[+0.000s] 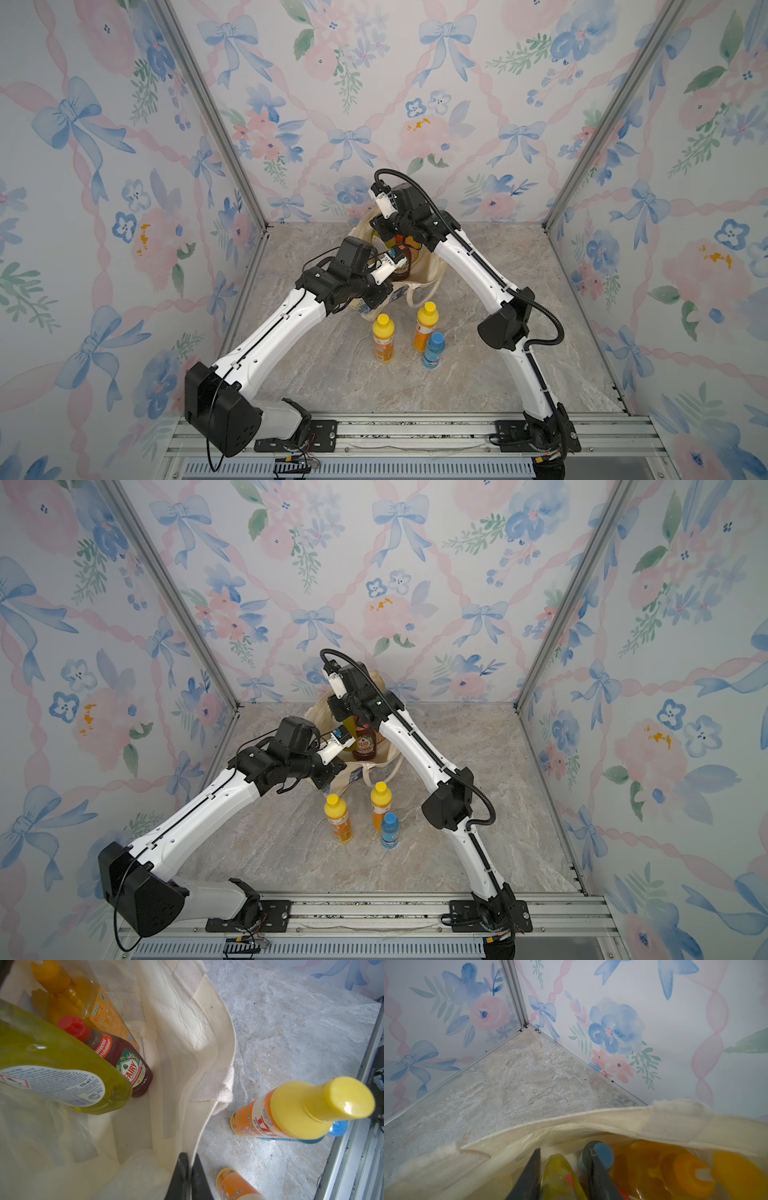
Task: Pack dish soap into the shopping bag
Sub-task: Place the bottle of dish soap in the shopping bag.
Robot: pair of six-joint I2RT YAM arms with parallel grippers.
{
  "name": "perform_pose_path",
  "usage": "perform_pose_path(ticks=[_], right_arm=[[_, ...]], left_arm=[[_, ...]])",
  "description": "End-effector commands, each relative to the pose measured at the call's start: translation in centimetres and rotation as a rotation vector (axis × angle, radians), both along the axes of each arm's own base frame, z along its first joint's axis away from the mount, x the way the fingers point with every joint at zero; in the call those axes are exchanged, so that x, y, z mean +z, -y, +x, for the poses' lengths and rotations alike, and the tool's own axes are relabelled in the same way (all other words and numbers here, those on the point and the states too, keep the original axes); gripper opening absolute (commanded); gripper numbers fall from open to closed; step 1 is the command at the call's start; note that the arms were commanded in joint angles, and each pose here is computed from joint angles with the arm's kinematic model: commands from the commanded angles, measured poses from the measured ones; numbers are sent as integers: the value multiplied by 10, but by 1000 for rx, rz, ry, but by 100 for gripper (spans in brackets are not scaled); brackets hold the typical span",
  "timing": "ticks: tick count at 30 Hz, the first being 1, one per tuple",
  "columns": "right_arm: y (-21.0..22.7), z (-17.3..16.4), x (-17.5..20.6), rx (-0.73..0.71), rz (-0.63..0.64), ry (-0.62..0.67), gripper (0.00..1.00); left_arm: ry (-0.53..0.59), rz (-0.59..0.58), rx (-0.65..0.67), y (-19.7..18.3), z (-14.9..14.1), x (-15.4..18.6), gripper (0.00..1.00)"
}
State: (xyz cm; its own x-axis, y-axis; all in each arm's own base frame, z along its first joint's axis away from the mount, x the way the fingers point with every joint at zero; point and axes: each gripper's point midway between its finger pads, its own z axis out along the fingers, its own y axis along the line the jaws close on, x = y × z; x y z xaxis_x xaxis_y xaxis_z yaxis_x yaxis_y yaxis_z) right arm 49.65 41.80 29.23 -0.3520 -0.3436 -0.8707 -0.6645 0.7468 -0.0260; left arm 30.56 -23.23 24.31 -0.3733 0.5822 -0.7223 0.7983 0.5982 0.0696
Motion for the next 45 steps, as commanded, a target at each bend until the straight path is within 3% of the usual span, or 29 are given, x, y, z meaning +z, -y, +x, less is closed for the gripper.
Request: perform_pose_path(ticks=[1, 23, 32, 36, 42, 45], right_arm=[[-9, 14, 46, -19, 101, 161, 0], [-32, 32, -47, 17, 26, 142, 0], [-27, 28, -69, 38, 71, 127, 0], [-24, 25, -59, 41, 88, 151, 26], [-20, 22, -33, 41, 112, 191, 49], [-21, 21, -23, 46, 122, 201, 56]], left_arm=[[-1, 18, 16, -5, 0, -2, 0], [-4, 7, 15, -5, 5, 0, 0], [-11, 2, 22, -7, 5, -1, 0], [-7, 2, 27, -7, 5, 0, 0], [-6, 3, 31, -8, 6, 1, 0], [-8, -1, 27, -7, 5, 1, 0]])
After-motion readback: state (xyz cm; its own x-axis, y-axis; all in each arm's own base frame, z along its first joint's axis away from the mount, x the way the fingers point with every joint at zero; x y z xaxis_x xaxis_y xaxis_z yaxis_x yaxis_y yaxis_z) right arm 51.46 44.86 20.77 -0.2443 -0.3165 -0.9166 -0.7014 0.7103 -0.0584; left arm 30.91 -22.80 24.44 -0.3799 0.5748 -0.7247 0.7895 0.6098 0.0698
